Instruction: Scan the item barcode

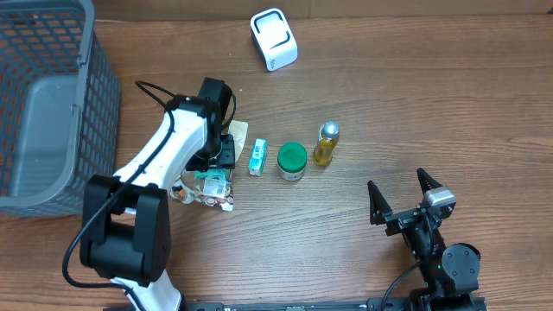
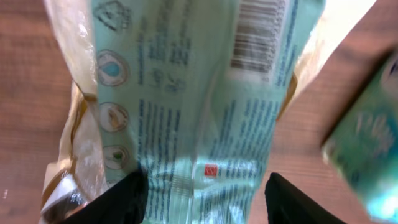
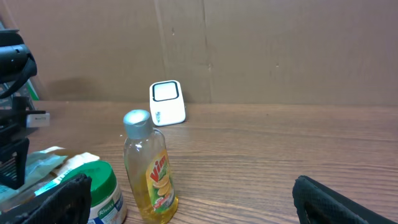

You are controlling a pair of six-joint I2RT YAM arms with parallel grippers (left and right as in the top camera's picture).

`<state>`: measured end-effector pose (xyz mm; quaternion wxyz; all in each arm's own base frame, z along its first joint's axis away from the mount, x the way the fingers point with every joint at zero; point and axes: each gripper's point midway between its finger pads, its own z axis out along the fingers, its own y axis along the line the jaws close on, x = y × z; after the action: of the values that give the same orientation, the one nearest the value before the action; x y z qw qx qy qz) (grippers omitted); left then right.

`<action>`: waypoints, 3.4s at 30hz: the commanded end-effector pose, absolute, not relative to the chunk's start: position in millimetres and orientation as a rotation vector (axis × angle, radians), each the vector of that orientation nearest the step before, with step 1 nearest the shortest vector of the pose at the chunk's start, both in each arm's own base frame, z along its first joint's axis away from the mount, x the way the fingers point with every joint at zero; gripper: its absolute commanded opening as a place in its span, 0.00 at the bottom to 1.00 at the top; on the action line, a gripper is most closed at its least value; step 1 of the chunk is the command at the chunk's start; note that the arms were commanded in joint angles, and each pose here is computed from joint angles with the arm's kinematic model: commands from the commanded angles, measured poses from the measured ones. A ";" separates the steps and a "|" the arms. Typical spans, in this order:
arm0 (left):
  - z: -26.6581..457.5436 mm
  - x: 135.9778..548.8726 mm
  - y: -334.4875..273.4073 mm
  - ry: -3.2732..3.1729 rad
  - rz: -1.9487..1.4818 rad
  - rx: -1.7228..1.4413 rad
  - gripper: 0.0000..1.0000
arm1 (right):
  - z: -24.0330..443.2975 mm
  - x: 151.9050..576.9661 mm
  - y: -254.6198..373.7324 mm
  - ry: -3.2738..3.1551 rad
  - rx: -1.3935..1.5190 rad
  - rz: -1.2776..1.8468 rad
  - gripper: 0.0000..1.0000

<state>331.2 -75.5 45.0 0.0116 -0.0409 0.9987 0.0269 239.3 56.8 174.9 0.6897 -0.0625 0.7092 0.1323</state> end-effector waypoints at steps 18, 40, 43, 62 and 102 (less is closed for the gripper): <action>155.8 397.3 -20.3 2.933 -0.033 -0.272 0.69 | 172.9 239.3 57.0 1.582 -0.143 0.297 1.00; 145.3 393.1 62.3 2.900 0.063 -0.523 0.96 | 172.8 239.2 57.1 1.583 -0.143 0.297 1.00; 145.3 393.4 62.4 2.899 0.063 -0.523 0.97 | 172.8 239.3 57.0 1.583 -0.143 0.297 1.00; 145.0 395.0 53.1 2.902 -0.013 -0.513 0.99 | 172.9 239.2 57.1 1.582 -0.143 0.297 1.00; 145.0 395.8 43.2 2.911 -0.016 -0.473 1.00 | 172.8 239.3 57.0 1.583 -0.143 0.297 1.00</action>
<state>397.8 46.2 145.9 0.0982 -0.1686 0.9808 -0.0005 239.3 56.8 174.8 0.6895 -0.0624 0.7093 0.1324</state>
